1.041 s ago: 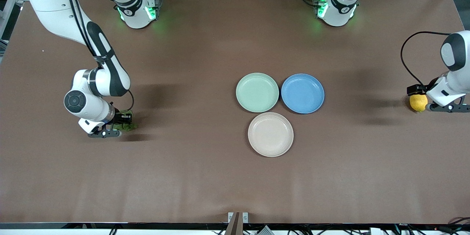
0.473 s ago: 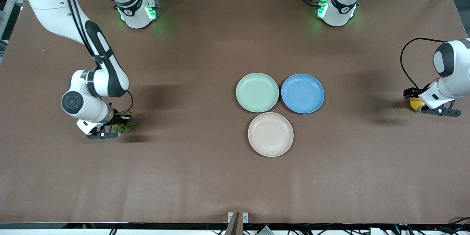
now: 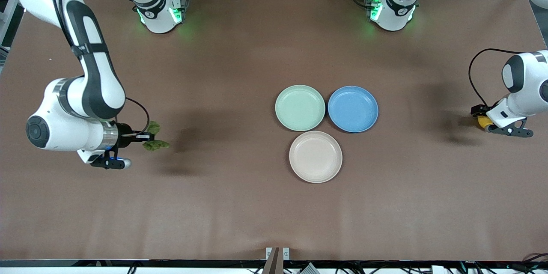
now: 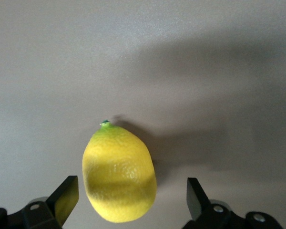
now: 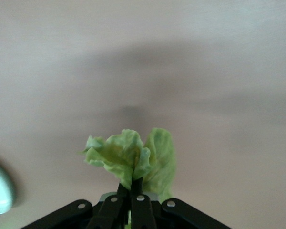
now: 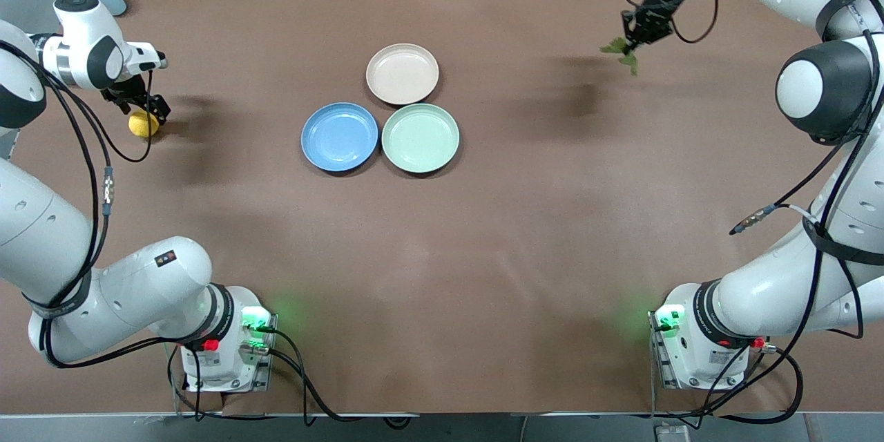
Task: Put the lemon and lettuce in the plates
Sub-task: 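Carry the lettuce with the right gripper onto the mint green plate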
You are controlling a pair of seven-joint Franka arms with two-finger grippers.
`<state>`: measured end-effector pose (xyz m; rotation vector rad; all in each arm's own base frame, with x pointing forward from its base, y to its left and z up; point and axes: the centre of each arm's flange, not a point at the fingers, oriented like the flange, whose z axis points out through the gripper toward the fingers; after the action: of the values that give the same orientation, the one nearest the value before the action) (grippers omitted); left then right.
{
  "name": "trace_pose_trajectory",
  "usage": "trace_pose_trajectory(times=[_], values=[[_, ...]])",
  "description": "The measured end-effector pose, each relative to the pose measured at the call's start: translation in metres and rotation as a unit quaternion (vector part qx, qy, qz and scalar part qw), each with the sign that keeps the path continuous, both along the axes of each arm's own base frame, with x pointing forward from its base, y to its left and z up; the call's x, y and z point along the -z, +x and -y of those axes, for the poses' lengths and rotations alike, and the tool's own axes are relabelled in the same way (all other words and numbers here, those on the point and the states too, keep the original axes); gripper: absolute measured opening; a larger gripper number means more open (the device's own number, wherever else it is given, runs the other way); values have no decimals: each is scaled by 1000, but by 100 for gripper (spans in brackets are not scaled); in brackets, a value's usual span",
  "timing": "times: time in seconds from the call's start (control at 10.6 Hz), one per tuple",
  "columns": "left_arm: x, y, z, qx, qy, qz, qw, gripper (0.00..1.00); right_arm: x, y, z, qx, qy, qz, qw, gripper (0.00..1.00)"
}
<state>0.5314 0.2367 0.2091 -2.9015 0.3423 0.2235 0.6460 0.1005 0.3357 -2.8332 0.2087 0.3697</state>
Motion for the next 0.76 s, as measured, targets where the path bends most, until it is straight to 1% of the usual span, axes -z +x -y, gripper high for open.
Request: trace_pose_trajectory(times=[0.09,0.19,0.38,0.47,0.57,0.76], values=[[3,0,0,2,0,-1,1000,100,-8,-5,-55,22,-8,-7,1000,4],[4,-1,-2,5,3,-2,1000,100,-10,-16,-124,45,-22,-4,999,4],[8,-3,-6,9,6,-6,1000,100,4,-56,-248,77,-38,8,996,4],[11,-3,-6,10,6,-8,1000,100,18,-79,-297,89,-41,17,995,4],[14,-2,-6,10,4,-8,1000,100,32,-100,-339,108,-38,33,993,4],[21,-2,-7,11,1,-5,1000,99,63,-143,-409,151,-22,63,986,4]])
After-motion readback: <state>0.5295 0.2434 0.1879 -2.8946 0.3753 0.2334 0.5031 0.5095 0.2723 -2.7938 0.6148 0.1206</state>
